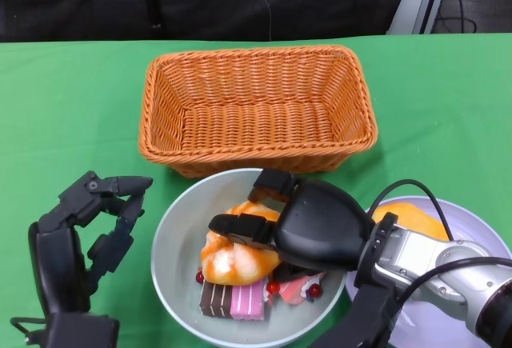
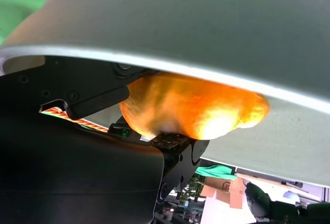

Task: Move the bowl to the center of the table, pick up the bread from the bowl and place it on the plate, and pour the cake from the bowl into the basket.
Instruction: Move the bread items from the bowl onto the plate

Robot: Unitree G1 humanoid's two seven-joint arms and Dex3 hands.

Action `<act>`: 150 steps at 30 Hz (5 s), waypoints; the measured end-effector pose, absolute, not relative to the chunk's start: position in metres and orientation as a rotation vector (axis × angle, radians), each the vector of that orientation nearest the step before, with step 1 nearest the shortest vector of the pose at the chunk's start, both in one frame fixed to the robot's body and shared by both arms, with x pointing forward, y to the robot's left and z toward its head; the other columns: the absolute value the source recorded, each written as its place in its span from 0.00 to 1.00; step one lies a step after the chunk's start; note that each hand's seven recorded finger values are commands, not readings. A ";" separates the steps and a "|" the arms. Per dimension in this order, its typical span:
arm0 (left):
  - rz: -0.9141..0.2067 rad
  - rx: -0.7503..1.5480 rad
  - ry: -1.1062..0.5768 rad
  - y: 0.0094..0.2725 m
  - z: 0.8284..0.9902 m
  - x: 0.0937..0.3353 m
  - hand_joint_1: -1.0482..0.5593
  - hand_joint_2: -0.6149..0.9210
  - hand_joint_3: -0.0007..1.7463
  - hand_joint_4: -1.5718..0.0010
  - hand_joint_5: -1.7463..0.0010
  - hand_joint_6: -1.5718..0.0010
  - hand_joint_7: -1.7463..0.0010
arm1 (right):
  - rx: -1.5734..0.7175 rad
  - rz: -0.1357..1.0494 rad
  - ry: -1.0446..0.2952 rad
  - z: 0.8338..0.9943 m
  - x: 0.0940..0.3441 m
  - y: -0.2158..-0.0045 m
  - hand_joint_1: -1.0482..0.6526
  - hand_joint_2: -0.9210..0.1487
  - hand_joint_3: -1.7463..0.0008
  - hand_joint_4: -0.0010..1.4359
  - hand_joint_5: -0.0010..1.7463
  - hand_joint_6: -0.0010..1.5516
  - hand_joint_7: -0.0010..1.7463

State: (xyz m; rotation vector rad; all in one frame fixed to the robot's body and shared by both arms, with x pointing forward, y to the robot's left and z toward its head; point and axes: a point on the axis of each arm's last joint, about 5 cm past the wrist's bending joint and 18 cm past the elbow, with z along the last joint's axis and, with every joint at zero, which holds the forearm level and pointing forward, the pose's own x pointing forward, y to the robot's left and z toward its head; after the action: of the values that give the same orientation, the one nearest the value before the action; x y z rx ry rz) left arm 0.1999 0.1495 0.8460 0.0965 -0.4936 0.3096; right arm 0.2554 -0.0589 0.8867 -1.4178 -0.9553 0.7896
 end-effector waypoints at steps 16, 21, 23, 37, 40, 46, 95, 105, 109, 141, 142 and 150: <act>0.322 0.106 -0.494 0.150 0.845 0.200 0.53 1.00 0.15 0.49 0.22 0.40 0.57 | -1.263 0.790 -1.041 0.880 0.263 -0.063 0.44 0.02 1.00 0.60 0.52 0.75 0.02; 0.321 0.108 -0.487 0.150 0.844 0.199 0.53 1.00 0.15 0.49 0.22 0.41 0.56 | -1.220 0.780 -1.048 0.877 0.262 -0.064 0.45 0.04 1.00 0.56 0.63 0.77 0.01; 0.320 0.110 -0.484 0.150 0.844 0.199 0.53 1.00 0.15 0.49 0.21 0.41 0.56 | -1.192 0.767 -1.045 0.875 0.262 -0.064 0.46 0.04 1.00 0.55 0.64 0.77 0.01; 0.325 0.111 -0.476 0.152 0.841 0.198 0.53 1.00 0.14 0.50 0.24 0.42 0.55 | -0.938 0.633 -1.087 0.875 0.266 -0.069 0.49 0.00 0.94 0.54 0.67 0.77 0.01; 0.332 0.117 -0.476 0.153 0.841 0.198 0.53 1.00 0.15 0.50 0.24 0.42 0.55 | -0.902 0.603 -1.083 0.878 0.268 -0.070 0.49 0.00 0.94 0.56 0.62 0.76 0.00; 0.333 0.128 -0.477 0.154 0.840 0.198 0.53 1.00 0.15 0.50 0.25 0.42 0.54 | -0.865 0.559 -1.083 0.884 0.272 -0.078 0.49 0.00 0.95 0.62 0.50 0.78 0.01; 0.386 0.142 -0.443 0.172 0.840 0.202 0.52 1.00 0.15 0.49 0.25 0.42 0.54 | -0.598 0.148 -0.792 0.876 0.212 -0.211 0.53 0.07 0.90 0.62 0.70 0.59 0.50; 0.372 0.151 -0.443 0.174 0.840 0.202 0.51 1.00 0.15 0.48 0.25 0.42 0.55 | -0.887 0.140 -0.781 0.855 0.210 -0.224 0.51 0.09 0.89 0.68 0.60 0.65 0.40; 0.365 0.152 -0.443 0.175 0.840 0.202 0.51 1.00 0.15 0.48 0.25 0.41 0.56 | -0.922 0.167 -0.774 0.847 0.211 -0.225 0.52 0.09 0.92 0.71 0.53 0.68 0.32; 0.362 0.158 -0.439 0.176 0.840 0.202 0.52 1.00 0.14 0.47 0.26 0.40 0.56 | -1.138 0.373 -0.578 0.852 0.230 -0.219 0.50 0.02 1.00 0.80 0.19 0.79 0.01; 0.362 0.158 -0.440 0.176 0.840 0.202 0.52 1.00 0.14 0.47 0.26 0.40 0.56 | -1.138 0.375 -0.572 0.852 0.229 -0.219 0.49 0.03 1.00 0.81 0.20 0.78 0.01; 0.362 0.158 -0.440 0.176 0.840 0.202 0.52 1.00 0.15 0.47 0.26 0.40 0.56 | -1.106 0.379 -0.570 0.852 0.226 -0.219 0.34 0.08 1.00 0.67 0.13 0.64 0.00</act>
State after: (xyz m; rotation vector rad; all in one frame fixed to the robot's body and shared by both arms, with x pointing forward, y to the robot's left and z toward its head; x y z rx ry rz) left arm 0.2017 0.1762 0.8399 0.1578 -0.4395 0.3620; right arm 0.2265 -0.2191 0.8523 -1.1058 -0.5701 0.3787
